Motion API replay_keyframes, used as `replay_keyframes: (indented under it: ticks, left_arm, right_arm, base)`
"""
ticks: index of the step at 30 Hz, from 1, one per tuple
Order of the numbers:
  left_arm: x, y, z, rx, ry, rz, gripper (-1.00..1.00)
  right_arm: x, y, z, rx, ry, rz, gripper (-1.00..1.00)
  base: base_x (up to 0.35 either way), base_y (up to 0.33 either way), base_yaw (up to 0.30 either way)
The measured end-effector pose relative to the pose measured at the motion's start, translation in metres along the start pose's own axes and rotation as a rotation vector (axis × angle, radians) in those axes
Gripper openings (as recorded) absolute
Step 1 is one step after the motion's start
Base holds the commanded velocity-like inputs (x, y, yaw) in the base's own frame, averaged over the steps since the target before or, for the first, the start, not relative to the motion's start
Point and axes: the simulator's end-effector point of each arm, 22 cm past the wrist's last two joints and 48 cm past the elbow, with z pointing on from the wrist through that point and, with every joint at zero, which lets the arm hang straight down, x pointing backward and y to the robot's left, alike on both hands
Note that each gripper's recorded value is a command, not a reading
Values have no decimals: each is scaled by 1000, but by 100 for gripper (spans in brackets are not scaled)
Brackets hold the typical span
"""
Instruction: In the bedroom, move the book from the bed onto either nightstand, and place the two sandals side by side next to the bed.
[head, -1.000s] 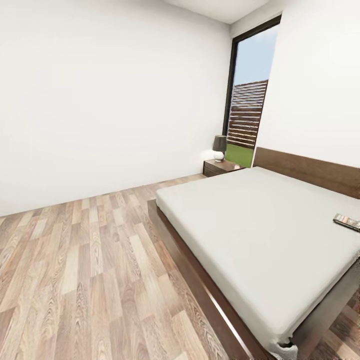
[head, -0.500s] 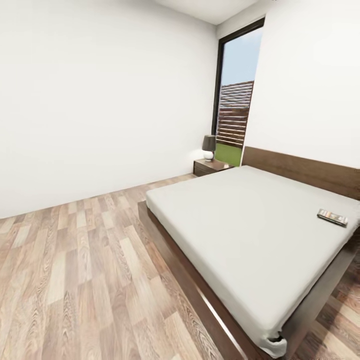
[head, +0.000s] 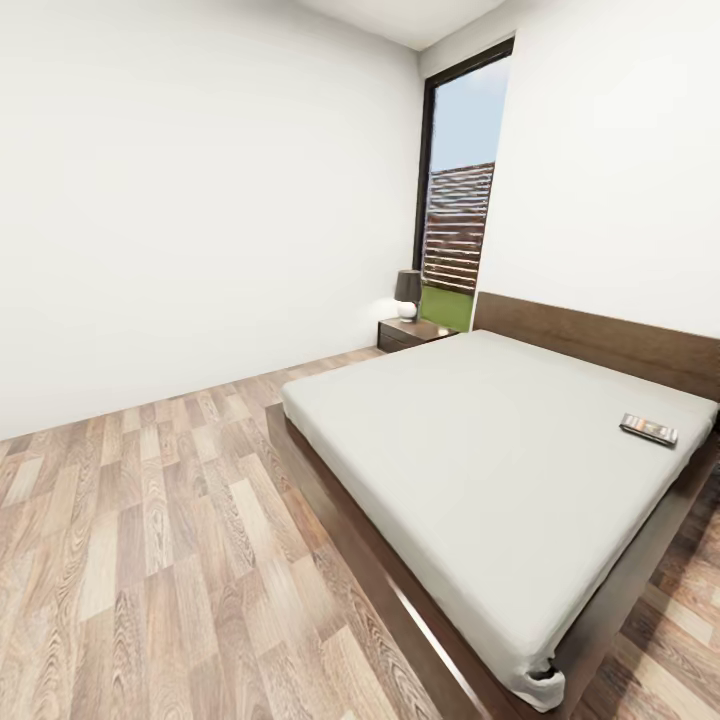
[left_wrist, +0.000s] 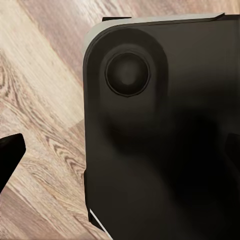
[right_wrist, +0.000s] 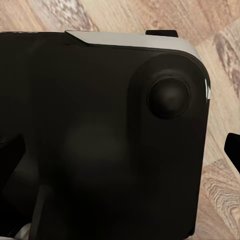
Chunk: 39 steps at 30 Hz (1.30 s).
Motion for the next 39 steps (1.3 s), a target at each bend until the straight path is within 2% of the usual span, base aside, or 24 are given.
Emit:
replay_keyframes:
  ticks: [39]
  left_arm:
    - [-2,0,0,1,-7,0,100]
  right_arm:
    - [0,0,0,0,1,0,100]
  base:
    - [1,20,-3]
